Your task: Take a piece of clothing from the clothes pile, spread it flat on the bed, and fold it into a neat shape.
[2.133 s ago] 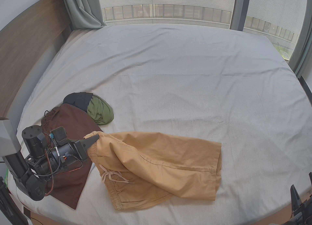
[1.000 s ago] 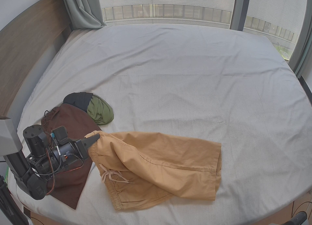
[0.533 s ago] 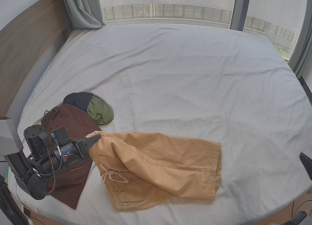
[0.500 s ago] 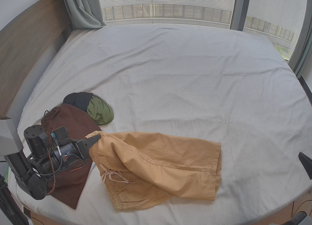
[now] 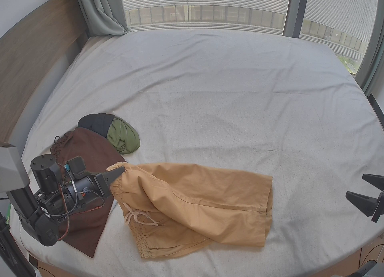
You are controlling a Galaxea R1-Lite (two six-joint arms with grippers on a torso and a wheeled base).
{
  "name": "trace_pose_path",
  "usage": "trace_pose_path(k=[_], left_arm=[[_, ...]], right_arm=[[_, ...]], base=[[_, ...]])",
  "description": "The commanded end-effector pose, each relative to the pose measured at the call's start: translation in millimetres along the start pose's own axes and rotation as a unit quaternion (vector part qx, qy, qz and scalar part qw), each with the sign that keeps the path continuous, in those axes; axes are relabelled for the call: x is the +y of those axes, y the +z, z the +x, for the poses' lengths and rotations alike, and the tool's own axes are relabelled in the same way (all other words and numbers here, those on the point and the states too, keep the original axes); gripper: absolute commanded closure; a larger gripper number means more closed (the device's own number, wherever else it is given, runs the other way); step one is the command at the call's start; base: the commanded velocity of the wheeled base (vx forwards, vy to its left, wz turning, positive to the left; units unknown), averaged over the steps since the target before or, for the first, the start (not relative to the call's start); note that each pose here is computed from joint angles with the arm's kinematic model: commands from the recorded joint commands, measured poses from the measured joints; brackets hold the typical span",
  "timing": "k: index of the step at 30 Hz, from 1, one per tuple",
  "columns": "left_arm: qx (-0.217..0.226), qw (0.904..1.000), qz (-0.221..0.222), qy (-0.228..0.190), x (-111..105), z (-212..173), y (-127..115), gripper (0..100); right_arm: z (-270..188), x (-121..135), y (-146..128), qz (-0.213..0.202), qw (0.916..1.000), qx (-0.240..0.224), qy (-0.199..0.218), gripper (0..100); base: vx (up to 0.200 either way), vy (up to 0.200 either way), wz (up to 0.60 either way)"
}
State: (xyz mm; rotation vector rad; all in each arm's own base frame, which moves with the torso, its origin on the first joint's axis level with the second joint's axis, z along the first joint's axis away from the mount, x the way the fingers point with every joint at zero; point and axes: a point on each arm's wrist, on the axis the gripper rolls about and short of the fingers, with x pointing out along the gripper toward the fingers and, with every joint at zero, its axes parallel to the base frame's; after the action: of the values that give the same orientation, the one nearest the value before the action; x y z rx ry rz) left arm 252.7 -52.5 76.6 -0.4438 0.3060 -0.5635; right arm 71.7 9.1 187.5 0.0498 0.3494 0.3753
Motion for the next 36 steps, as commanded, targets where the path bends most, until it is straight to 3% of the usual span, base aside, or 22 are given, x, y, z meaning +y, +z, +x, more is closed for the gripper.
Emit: trace_pose_path(k=[1, 4, 9, 26, 29, 36], left_arm=[[0.002, 1.0, 0.0, -0.002, -1.0, 0.8, -0.9, 100], [0.002, 1.0, 0.0, -0.003, -1.3, 0.9, -1.1, 100], [0.001, 1.0, 0.001, -0.004, -1.9, 1.2, -0.6, 100], [0.0, 0.9997, 0.026, -0.004, -1.9, 1.4, -0.3, 100], [0.0, 0.9997, 0.025, -0.004, -0.4, 3.7, -0.1, 100], [0.003, 0.9996, 0.026, -0.007, -0.7, 5.1, -1.1, 100]], right_arm=[[17.2, -5.0, -0.7, 0.014, 0.999, 0.039, 0.018, 0], [25.3, -6.2, -2.9, 0.028, 0.9967, 0.057, 0.05, 0], [39.7, -10.5, -9.6, 0.044, 0.9923, 0.093, 0.069, 0], [93.4, -6.8, -27.6, 0.037, 0.9767, 0.13, 0.167, 0], [108.1, -8.7, -34.3, 0.076, 0.9687, 0.136, 0.193, 0], [130.9, -13.9, -34.1, 0.144, 0.9624, 0.133, 0.188, 0]], base=[[0.0, 0.0, 0.0], [0.0, 0.0, 0.0], [0.0, 0.0, 0.0], [0.0, 0.0, 0.0], [0.0, 0.0, 0.0], [0.0, 0.0, 0.0]])
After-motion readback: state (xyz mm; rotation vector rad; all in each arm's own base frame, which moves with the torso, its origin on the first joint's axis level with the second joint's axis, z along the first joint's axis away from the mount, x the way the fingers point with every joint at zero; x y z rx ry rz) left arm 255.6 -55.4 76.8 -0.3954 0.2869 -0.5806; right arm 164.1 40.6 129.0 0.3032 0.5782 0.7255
